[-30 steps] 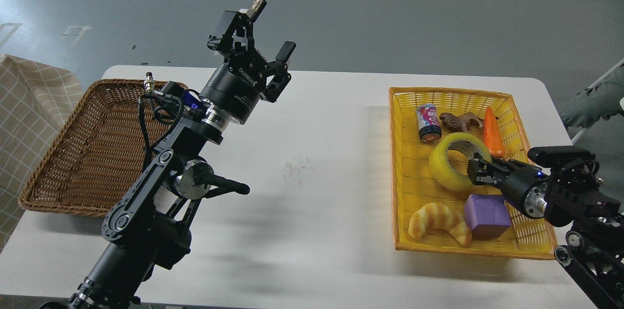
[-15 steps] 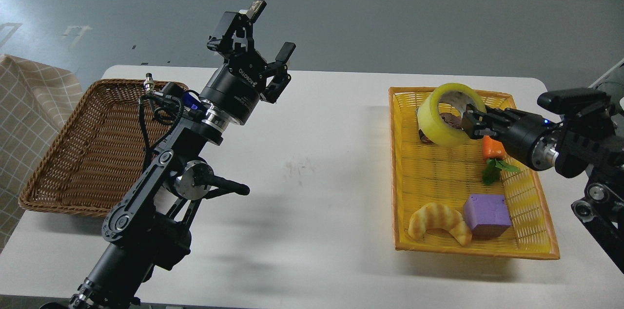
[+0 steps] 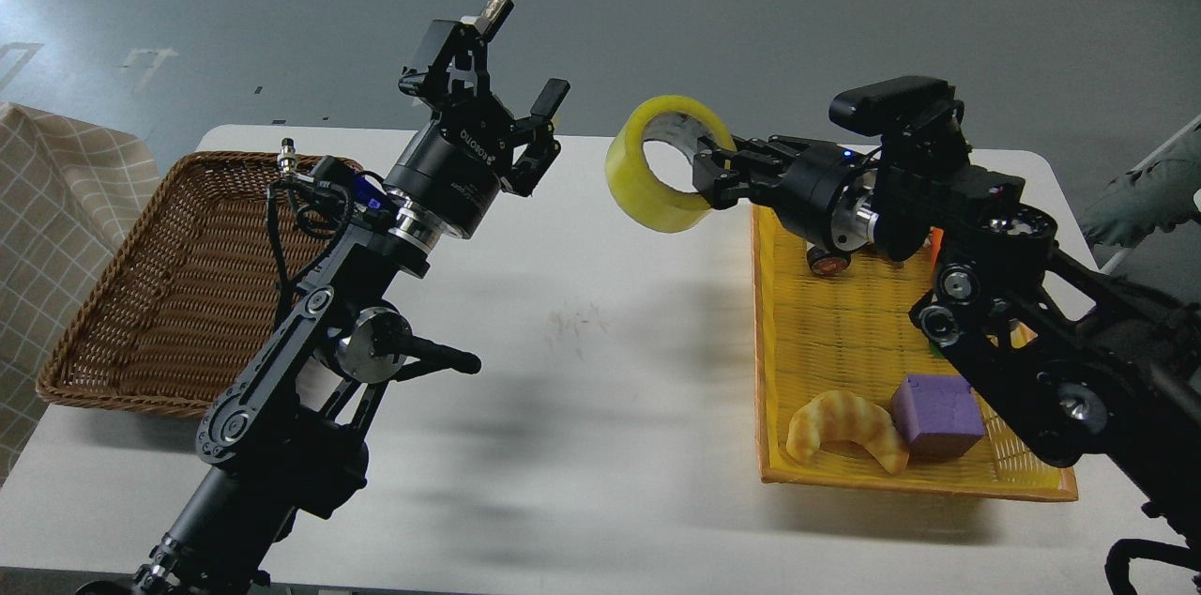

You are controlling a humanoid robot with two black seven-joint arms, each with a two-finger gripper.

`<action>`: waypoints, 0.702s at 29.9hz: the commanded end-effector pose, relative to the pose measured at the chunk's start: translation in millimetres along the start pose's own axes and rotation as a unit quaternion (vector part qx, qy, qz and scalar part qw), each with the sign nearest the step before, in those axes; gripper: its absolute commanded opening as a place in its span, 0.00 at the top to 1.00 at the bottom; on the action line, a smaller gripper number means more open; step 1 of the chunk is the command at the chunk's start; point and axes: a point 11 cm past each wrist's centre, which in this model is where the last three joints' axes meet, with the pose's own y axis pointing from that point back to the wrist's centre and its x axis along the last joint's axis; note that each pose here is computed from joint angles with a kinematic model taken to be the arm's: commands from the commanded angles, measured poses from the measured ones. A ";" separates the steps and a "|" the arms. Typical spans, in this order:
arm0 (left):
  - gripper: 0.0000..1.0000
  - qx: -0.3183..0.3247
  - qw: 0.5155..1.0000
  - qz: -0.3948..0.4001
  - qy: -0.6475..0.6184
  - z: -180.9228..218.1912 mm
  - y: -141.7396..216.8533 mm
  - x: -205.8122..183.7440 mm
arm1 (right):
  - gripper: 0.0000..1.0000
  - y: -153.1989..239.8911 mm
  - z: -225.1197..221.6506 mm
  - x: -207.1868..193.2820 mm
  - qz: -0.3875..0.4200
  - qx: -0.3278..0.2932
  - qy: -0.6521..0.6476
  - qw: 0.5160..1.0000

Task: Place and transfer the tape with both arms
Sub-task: 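Lift the tape roll out of the tray with the right gripper, then lower the tape roll onto the table center and release it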

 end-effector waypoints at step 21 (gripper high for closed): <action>0.02 -0.004 1.000 -0.005 -0.002 4.1 -2.7 -3.3 | 0.93 -51.1 -39.2 -100.4 -0.131 0.000 -0.018 0.991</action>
